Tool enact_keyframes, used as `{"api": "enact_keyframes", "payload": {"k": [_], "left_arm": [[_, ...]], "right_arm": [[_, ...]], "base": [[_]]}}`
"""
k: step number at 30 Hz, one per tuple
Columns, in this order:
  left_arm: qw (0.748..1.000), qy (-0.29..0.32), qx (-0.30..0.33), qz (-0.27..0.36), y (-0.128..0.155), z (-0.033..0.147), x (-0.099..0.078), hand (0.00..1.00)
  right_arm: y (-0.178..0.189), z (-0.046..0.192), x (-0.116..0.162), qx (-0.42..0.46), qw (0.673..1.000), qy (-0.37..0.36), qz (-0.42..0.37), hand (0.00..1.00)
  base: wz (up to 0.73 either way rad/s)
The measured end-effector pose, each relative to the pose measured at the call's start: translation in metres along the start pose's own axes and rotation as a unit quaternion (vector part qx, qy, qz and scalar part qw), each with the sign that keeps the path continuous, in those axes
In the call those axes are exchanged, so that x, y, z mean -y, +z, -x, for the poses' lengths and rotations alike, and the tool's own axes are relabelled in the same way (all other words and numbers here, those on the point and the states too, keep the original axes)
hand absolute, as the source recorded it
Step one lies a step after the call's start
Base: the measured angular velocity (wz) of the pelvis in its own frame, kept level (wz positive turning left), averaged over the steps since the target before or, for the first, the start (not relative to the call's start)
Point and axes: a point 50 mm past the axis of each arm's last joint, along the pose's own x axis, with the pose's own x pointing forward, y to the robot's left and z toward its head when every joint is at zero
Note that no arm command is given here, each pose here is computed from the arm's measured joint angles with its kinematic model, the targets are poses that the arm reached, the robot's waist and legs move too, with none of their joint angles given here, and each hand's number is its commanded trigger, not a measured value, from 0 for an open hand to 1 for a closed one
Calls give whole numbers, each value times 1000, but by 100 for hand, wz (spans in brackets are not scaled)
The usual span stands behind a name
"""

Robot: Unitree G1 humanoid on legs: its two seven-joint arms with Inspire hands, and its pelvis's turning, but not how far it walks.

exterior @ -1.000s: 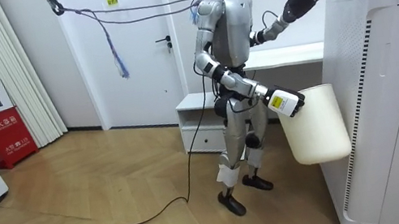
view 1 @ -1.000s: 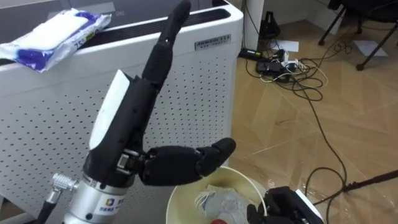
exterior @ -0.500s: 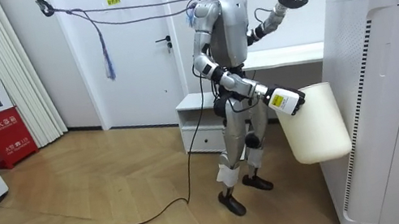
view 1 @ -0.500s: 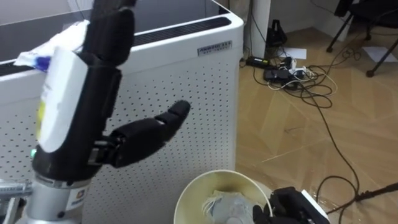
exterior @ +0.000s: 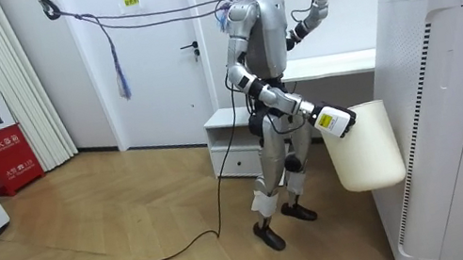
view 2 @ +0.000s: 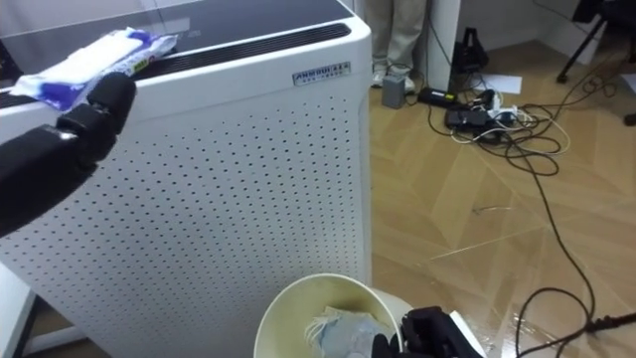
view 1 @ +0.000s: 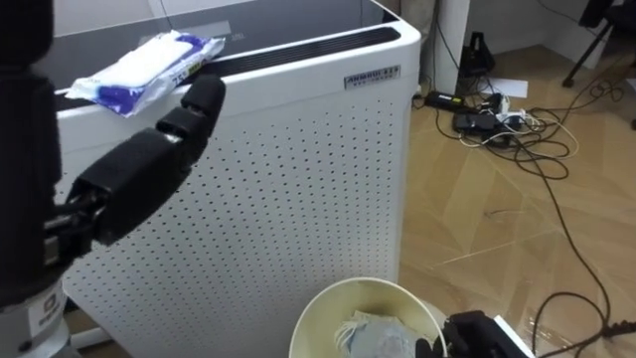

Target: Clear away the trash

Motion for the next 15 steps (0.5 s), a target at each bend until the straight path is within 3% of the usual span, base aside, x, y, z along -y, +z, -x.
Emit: {"api": "enact_keyframes", "payload": {"k": [10,15], "left_arm": [[999,-23,-15,-24,-7,7,4,0],[995,-80,-52,-33,-18,24,9,0]], "right_arm": [[0,0,4,-8,1000,-8,-4,100],[0,1,6,-8,1000,1,1,100]], "base": [[8],[0]]}}
